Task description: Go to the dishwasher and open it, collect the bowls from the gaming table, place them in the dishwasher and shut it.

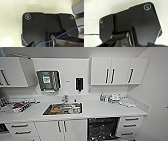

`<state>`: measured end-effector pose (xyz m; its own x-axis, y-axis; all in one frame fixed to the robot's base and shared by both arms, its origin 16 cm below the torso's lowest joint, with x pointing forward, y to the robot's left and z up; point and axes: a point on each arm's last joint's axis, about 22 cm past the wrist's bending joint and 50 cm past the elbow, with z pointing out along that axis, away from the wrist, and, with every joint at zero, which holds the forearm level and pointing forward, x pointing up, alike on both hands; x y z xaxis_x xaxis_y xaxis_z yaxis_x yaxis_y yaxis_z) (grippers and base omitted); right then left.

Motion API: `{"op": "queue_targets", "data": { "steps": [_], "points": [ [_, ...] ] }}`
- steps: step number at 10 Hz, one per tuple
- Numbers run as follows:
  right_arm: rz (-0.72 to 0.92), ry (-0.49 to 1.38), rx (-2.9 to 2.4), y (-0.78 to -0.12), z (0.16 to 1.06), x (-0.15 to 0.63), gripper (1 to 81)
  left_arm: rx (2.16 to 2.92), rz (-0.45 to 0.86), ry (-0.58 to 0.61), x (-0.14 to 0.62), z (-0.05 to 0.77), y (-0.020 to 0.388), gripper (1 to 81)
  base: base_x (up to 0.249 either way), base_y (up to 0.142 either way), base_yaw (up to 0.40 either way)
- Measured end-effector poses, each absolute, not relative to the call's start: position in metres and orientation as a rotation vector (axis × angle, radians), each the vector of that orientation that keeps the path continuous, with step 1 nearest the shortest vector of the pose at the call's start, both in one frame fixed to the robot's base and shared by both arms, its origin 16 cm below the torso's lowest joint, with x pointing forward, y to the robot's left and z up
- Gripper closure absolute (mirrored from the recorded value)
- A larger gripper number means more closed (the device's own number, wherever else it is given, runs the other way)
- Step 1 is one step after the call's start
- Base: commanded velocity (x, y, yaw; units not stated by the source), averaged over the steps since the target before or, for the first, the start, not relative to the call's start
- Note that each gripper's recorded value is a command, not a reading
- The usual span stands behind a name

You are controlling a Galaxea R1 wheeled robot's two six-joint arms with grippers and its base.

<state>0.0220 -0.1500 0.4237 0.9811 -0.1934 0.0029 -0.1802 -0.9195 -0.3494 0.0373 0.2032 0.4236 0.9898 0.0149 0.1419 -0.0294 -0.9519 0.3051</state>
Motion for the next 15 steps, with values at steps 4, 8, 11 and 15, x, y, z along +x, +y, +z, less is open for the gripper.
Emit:
{"op": "queue_targets", "data": {
  "steps": [4, 8, 11, 15],
  "points": [
    [-0.053, 0.27, -2.773, -0.15, 0.424, 0.022, 1.0, 2.823, 0.205, -0.011, 0.037, 0.424, 0.203, 1.0, 0.0, 0.0, 0.216],
    [-0.045, 0.271, -2.774, -0.15, 0.423, 0.017, 1.0, 2.83, 0.194, -0.014, 0.029, 0.423, 0.209, 1.0, 0.0, 0.0, -0.366],
    [-0.047, 0.271, -2.774, -0.151, 0.423, 0.017, 1.0, 2.828, 0.198, -0.021, 0.03, 0.423, 0.207, 1.0, 0.0, 0.0, -0.397],
    [-0.05, 0.27, -2.774, -0.151, 0.423, 0.018, 1.0, 2.828, 0.189, -0.023, 0.027, 0.423, 0.207, 1.0, 0.0, 0.0, -0.4]
  ]
}}
